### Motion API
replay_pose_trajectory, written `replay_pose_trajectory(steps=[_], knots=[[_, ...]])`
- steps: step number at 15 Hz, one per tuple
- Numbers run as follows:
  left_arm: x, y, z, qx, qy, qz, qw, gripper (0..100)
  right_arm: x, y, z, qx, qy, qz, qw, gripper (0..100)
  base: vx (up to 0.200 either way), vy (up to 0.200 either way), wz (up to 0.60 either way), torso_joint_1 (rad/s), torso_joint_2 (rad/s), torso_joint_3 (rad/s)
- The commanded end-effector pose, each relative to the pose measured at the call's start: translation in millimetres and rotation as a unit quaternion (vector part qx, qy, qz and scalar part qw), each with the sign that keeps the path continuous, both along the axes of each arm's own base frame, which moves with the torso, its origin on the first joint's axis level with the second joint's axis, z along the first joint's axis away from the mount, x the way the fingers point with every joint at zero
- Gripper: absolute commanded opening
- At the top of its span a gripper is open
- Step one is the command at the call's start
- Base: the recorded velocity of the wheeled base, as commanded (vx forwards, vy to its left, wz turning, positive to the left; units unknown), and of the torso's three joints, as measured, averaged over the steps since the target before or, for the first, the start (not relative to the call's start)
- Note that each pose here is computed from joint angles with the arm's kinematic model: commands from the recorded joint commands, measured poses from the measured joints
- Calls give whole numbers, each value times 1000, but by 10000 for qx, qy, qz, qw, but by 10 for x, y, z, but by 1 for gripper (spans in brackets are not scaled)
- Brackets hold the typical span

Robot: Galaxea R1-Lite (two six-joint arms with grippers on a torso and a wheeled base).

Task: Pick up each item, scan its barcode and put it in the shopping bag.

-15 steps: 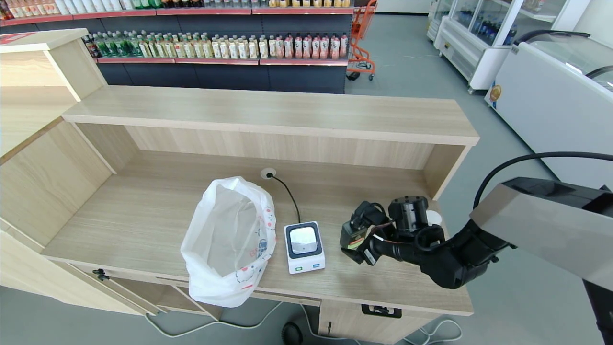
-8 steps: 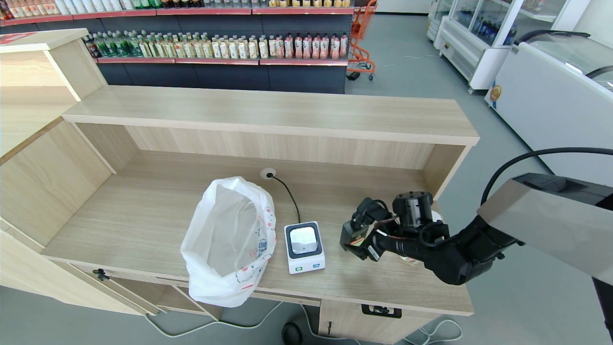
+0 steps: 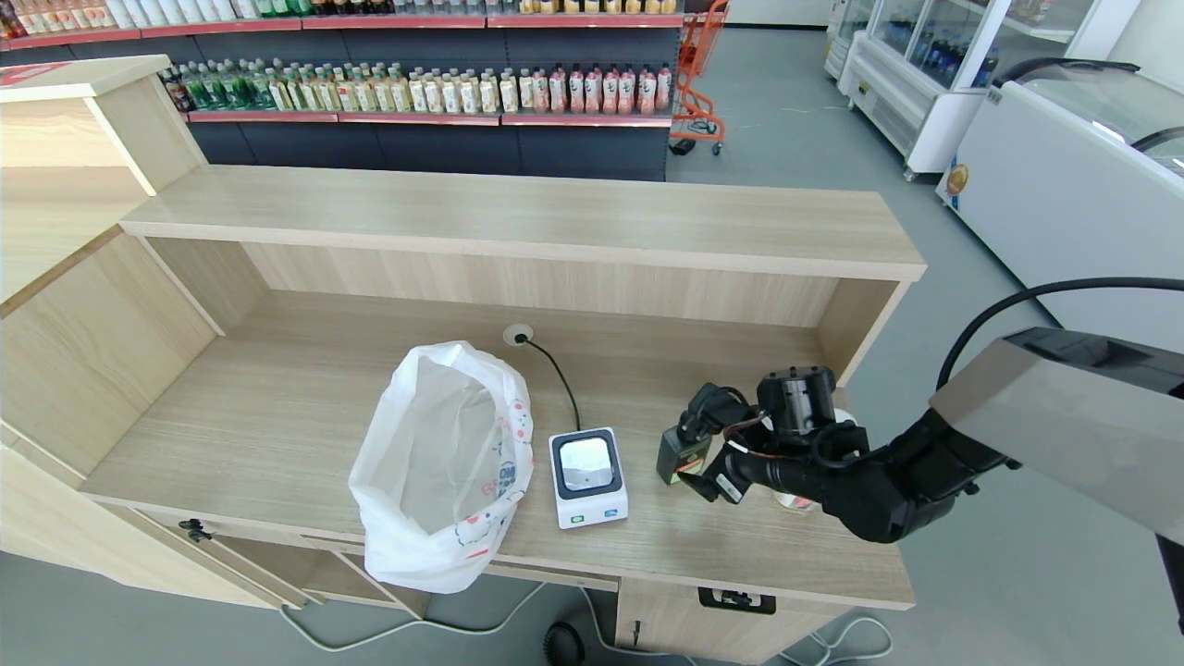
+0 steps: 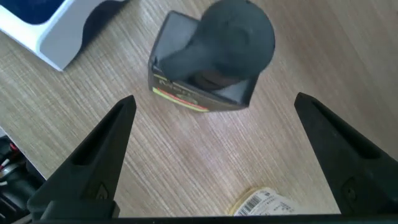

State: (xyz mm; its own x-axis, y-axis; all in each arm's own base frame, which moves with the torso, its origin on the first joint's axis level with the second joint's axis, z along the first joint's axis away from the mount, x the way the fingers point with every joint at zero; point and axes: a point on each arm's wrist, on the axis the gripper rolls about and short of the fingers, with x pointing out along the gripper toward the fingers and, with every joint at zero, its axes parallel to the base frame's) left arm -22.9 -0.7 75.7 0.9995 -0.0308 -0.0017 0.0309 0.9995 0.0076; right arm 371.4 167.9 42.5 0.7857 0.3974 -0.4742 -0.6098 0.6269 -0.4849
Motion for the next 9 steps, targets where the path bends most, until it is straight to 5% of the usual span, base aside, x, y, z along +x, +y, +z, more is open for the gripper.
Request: replay_pose_trajectory(steps=[1,9], knots=[[1,0,-1,0,7,1,10000,0,58,94,-30,32,-56,77,9999,100,0,0,0,0,0,0],[1,0,-1,0,7,1,10000,0,182,149,-47,-315,-213,210,9991,100,0,0,0,0,0,0]])
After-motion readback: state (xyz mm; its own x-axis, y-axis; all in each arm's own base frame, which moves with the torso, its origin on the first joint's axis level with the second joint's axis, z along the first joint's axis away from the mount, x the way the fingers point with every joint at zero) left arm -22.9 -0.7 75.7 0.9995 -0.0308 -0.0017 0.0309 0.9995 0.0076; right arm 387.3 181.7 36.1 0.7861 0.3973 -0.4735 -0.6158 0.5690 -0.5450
